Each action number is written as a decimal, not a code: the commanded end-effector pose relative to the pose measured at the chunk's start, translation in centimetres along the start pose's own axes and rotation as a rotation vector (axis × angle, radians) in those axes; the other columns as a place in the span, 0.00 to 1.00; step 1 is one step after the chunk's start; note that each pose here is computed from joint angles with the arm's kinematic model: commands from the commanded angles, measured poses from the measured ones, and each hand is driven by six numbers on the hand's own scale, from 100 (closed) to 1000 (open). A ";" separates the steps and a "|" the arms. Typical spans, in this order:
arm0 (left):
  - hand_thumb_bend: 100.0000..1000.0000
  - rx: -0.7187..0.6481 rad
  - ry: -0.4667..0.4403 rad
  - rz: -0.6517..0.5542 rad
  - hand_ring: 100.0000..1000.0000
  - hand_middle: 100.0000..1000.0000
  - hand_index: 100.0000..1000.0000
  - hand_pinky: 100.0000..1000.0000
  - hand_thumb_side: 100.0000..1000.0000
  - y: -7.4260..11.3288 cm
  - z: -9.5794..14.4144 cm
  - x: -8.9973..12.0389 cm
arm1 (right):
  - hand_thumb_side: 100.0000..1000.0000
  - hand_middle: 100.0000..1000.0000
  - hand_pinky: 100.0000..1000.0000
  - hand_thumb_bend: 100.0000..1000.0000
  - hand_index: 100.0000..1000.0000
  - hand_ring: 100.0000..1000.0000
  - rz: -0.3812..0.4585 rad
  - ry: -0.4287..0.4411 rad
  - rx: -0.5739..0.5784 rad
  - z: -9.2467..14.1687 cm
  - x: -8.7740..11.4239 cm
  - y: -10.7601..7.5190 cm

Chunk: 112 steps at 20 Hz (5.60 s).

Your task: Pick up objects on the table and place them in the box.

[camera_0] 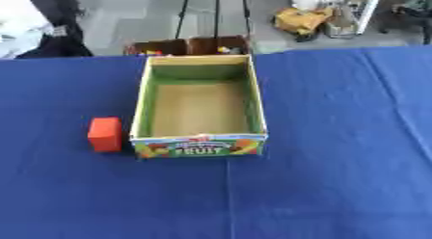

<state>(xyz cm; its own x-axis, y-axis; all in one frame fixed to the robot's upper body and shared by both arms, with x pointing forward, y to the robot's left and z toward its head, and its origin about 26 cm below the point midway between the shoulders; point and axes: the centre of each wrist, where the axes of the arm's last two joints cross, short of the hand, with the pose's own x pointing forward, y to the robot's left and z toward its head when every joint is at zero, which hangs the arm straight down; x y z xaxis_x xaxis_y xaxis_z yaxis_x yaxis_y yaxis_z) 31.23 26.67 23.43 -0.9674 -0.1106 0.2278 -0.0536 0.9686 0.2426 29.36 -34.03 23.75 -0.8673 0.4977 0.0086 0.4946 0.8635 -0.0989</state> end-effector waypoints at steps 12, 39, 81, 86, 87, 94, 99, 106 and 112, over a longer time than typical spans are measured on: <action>0.00 -0.131 0.006 -0.148 0.78 0.82 0.99 0.59 0.84 2.6 -0.3 0.8 | 1.00 0.55 0.66 0.07 0.77 0.79 0.006 -0.026 0.009 -0.6 0.3 -0.4; 0.00 -1.221 0.477 -0.861 0.87 0.95 1.00 0.64 0.85 7.2 -5.0 3.0 | 1.00 0.55 0.66 0.10 0.77 0.79 -0.006 -0.026 0.037 -0.8 0.3 -0.3; 0.40 -1.590 0.769 -0.771 0.99 1.00 1.00 0.79 1.00 4.4 -6.2 -11.6 | 0.99 0.53 0.67 0.19 0.75 0.81 -0.055 -0.028 0.095 -0.5 0.5 0.4; 0.20 -1.612 0.777 -0.799 1.00 1.00 1.00 0.82 1.00 4.8 -5.9 -11.9 | 0.98 0.53 0.68 0.20 0.75 0.81 -0.054 -0.024 0.099 -0.4 0.5 0.3; 0.15 -1.624 0.772 -0.795 1.00 1.00 1.00 0.82 0.95 4.8 -5.7 -12.0 | 0.98 0.53 0.68 0.20 0.75 0.81 -0.054 -0.023 0.099 -0.4 0.5 0.3; 0.22 -1.655 0.755 -0.788 1.00 1.00 1.00 0.82 0.99 4.8 -5.1 -12.3 | 0.98 0.53 0.68 0.20 0.75 0.81 -0.057 -0.021 0.098 -0.4 0.5 0.3; 0.17 -1.664 0.754 -0.800 1.00 1.00 1.00 0.81 0.90 4.8 -5.1 -12.4 | 0.97 0.53 0.68 0.21 0.74 0.81 -0.059 -0.020 0.099 -0.3 0.5 0.4; 0.25 -1.700 0.731 -0.840 1.00 1.00 1.00 0.82 0.97 4.7 -5.0 -12.4 | 0.96 0.52 0.68 0.21 0.74 0.81 -0.063 -0.018 0.102 -0.3 0.5 0.4; 0.21 -1.730 0.731 -0.841 0.97 1.00 1.00 0.75 0.91 4.5 -4.5 -12.8 | 0.96 0.52 0.68 0.21 0.74 0.81 -0.067 -0.020 0.102 -0.3 0.5 0.4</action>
<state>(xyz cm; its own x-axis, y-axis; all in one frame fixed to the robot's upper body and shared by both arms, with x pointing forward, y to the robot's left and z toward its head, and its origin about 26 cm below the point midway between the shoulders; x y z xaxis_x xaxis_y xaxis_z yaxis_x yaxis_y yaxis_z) 44.57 31.07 24.91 -0.4714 -0.8637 -0.1786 0.2961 -0.3457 0.8904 29.51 -33.41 23.26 -0.8966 0.4418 0.0301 0.4280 0.8821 -0.1968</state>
